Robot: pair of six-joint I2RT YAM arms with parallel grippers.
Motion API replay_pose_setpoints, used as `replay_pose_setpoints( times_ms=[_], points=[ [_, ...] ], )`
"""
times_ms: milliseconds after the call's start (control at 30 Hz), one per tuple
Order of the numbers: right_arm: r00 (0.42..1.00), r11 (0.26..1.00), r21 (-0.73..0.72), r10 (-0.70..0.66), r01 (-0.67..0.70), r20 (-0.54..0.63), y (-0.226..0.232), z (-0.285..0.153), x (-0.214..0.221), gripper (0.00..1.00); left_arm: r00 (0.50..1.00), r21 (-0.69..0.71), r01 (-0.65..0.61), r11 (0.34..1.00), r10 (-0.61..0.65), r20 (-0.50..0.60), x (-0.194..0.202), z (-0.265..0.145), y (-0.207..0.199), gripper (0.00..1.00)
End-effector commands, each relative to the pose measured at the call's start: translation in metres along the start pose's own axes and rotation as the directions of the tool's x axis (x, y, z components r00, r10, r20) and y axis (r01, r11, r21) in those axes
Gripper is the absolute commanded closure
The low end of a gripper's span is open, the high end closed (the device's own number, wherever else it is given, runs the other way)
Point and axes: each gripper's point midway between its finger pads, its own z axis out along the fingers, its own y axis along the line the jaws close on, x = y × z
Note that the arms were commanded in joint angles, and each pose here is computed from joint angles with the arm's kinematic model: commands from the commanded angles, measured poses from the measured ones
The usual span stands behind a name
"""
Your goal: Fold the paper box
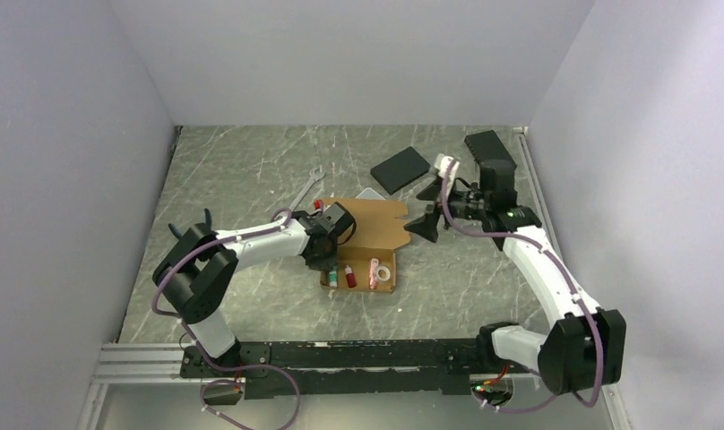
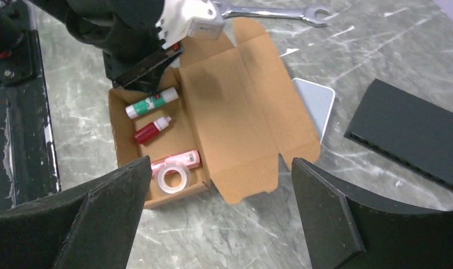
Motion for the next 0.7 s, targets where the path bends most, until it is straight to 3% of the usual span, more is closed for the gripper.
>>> replay_pose_setpoints(
  times_ms=[0,100,333,667],
  points=[
    [0.976,0.993,-0.036,0.117,-0.112,0.185,-0.009,-0.007,-0.003,0.0,0.999,0.024,0.025,0.999,-0.026,0.036,-0.009,0.004,-0.011,0.79],
    [0.96,0.974,-0.091,0.22,-0.207,0.172,-0.012,-0.002,0.002,0.0,0.998,0.034,0.029,0.999,-0.031,0.047,-0.01,0.001,-0.012,0.75],
    [0.914,0.919,0.071,0.374,-0.388,0.159,-0.047,0.011,0.031,0.04,0.996,0.068,0.045,0.997,-0.05,0.079,-0.015,-0.014,-0.012,0.68],
    [0.876,0.867,0.13,0.469,-0.481,0.113,-0.062,0.02,0.059,0.07,0.993,0.094,0.047,0.994,-0.057,0.107,-0.015,-0.033,-0.008,0.6]
  ],
)
